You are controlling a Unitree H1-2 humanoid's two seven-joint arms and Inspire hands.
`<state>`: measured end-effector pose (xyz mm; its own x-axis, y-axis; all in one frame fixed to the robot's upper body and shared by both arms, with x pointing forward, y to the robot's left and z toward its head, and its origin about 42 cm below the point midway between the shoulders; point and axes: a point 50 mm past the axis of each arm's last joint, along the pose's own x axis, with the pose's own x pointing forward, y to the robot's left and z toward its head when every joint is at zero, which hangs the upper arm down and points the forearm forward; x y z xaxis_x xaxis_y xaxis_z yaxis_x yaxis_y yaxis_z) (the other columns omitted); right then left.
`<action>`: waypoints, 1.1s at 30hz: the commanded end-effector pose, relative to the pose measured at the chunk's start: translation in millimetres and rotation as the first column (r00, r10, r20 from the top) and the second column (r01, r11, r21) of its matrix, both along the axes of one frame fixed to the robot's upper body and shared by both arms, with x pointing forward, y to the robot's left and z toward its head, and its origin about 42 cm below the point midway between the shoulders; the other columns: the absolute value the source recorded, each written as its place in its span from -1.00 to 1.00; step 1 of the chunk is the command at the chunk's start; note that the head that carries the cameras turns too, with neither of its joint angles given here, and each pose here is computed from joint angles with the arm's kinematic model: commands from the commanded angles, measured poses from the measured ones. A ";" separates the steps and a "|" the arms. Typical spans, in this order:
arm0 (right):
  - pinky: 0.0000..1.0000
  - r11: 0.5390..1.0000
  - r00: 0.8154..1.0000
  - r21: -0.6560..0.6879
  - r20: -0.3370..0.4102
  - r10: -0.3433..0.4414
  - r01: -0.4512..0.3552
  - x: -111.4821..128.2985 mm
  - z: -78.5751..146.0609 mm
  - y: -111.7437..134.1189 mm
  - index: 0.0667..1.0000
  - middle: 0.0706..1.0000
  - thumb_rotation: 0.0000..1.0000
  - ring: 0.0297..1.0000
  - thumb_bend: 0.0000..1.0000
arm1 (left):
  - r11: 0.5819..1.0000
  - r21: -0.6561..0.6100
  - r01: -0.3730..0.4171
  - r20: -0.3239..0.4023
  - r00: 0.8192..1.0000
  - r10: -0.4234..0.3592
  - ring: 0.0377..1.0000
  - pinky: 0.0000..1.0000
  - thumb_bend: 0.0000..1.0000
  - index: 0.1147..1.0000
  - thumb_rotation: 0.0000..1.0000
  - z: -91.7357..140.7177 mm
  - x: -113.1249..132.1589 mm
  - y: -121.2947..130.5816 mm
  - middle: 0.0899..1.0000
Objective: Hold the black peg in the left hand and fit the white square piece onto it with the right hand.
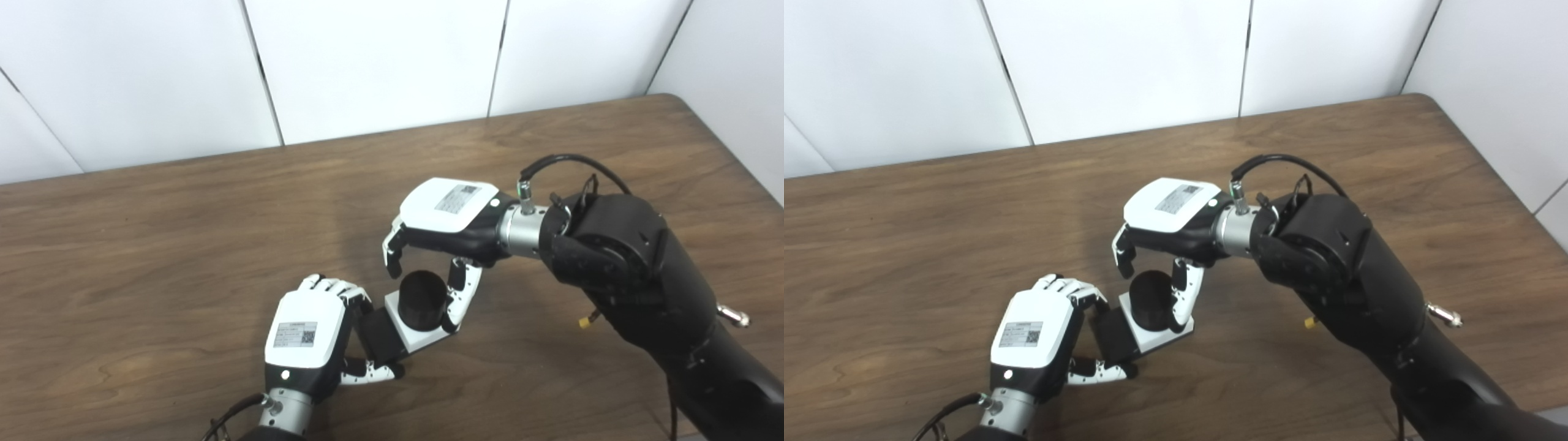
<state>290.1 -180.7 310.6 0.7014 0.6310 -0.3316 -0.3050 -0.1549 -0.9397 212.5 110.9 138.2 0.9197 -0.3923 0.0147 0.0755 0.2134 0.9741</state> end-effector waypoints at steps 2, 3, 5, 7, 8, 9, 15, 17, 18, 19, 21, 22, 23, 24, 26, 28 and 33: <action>0.61 0.999 0.997 0.029 0.074 0.016 -0.019 -1.1 19.6 2.8 0.23 0.44 -0.46 0.68 0.87 | 0.997 0.072 -0.006 -0.051 0.999 0.010 0.49 0.66 0.04 -0.16 -0.89 -13.4 -4.7 5.0 0.33; 0.60 0.999 0.997 0.030 0.075 0.017 -0.020 -1.2 19.3 2.9 0.22 0.44 -0.46 0.68 0.87 | 0.997 0.072 -0.011 -0.048 0.999 0.014 0.49 0.66 0.04 -0.16 -0.88 -13.2 -4.6 5.3 0.33; 0.60 0.999 0.997 0.030 0.074 0.018 -0.020 -1.5 18.5 2.7 0.22 0.43 -0.46 0.67 0.87 | 0.997 0.072 -0.017 -0.041 0.999 0.020 0.47 0.64 0.04 -0.16 -0.87 -12.4 -4.3 5.7 0.33; 0.60 0.999 0.997 0.031 0.070 0.014 -0.016 -1.6 17.7 2.4 0.22 0.42 -0.46 0.67 0.87 | 0.997 0.067 -0.027 -0.032 0.999 0.029 0.46 0.61 0.03 -0.15 -0.84 -11.6 -4.0 6.2 0.33; 0.61 0.999 0.998 0.033 0.069 0.011 -0.014 -1.7 17.3 2.3 0.22 0.42 -0.46 0.67 0.87 | 0.997 0.065 -0.035 -0.029 0.999 0.037 0.46 0.60 0.03 -0.15 -0.83 -11.4 -4.1 6.4 0.33; 0.61 0.999 0.998 0.035 0.069 0.010 -0.013 -1.8 17.0 2.1 0.22 0.42 -0.47 0.67 0.87 | 0.997 0.061 -0.043 -0.026 0.999 0.045 0.46 0.60 0.02 -0.14 -0.82 -11.4 -4.2 6.6 0.34; 0.59 0.999 0.998 0.037 0.060 0.006 -0.008 -3.2 14.3 1.8 0.22 0.42 -0.47 0.67 0.86 | 0.995 0.043 -0.088 0.006 0.996 0.088 0.48 0.61 0.50 0.22 -0.13 -11.6 -4.5 7.1 0.38; 0.59 0.999 0.998 0.041 0.055 0.002 -0.004 -3.3 12.7 1.6 0.22 0.41 -0.47 0.67 0.86 | 0.994 0.031 -0.104 0.014 0.995 0.103 0.49 0.62 0.50 0.27 -0.03 -11.3 -4.6 7.3 0.39; 0.58 0.999 0.999 0.046 0.055 -0.001 -0.002 -3.1 11.8 1.3 0.22 0.41 -0.47 0.67 0.86 | 0.994 0.027 -0.110 0.020 0.994 0.109 0.50 0.63 0.53 0.29 0.02 -11.3 -4.6 7.3 0.39; 0.58 0.999 0.999 0.050 0.054 -0.003 0.000 -2.9 11.1 1.1 0.21 0.41 -0.48 0.67 0.86 | 0.993 0.025 -0.114 0.026 0.993 0.113 0.50 0.63 0.55 0.30 0.03 -11.6 -4.6 7.4 0.40; 0.58 0.999 0.999 0.054 0.054 -0.006 0.003 -2.3 10.0 0.6 0.22 0.41 -0.49 0.67 0.86 | 0.993 0.019 -0.120 0.039 0.992 0.119 0.50 0.63 0.63 0.32 0.06 -11.9 -4.2 7.2 0.41; 0.58 0.998 0.999 0.055 0.054 -0.007 0.004 -2.0 9.8 0.6 0.22 0.41 -0.49 0.67 0.86 | 0.992 0.014 -0.122 0.043 0.992 0.122 0.51 0.64 0.66 0.34 0.07 -11.9 -4.0 7.0 0.42; 0.58 0.998 0.999 0.055 0.054 -0.009 0.006 -1.6 9.6 0.6 0.22 0.41 -0.49 0.67 0.86 | 0.992 0.007 -0.123 0.050 0.991 0.123 0.52 0.65 0.69 0.35 0.07 -11.8 -3.9 6.9 0.43; 0.58 0.998 0.999 0.056 0.054 -0.009 0.006 -1.3 9.4 0.6 0.22 0.41 -0.49 0.67 0.87 | 0.992 0.003 -0.125 0.056 0.991 0.125 0.52 0.65 0.74 0.37 0.08 -11.7 -3.8 6.8 0.44; 0.58 0.998 0.998 0.058 0.056 -0.009 0.005 -0.8 9.3 0.2 0.23 0.41 -0.49 0.67 0.87 | 0.991 0.000 -0.133 0.068 0.989 0.133 0.53 0.66 0.80 0.40 0.13 -11.9 -3.8 6.3 0.46; 0.58 0.998 0.998 0.061 0.058 -0.009 0.005 -0.5 9.2 -0.1 0.22 0.41 -0.49 0.66 0.88 | 0.990 0.003 -0.141 0.082 0.987 0.140 0.52 0.66 0.90 0.43 0.21 -13.2 -3.7 6.0 0.45; 0.58 0.998 0.998 0.065 0.058 -0.014 0.010 -0.1 9.1 -0.2 0.22 0.41 -0.49 0.66 0.88 | 0.989 0.022 -0.147 0.072 0.987 0.145 0.58 0.74 0.98 0.60 0.34 -13.9 -3.4 5.5 0.53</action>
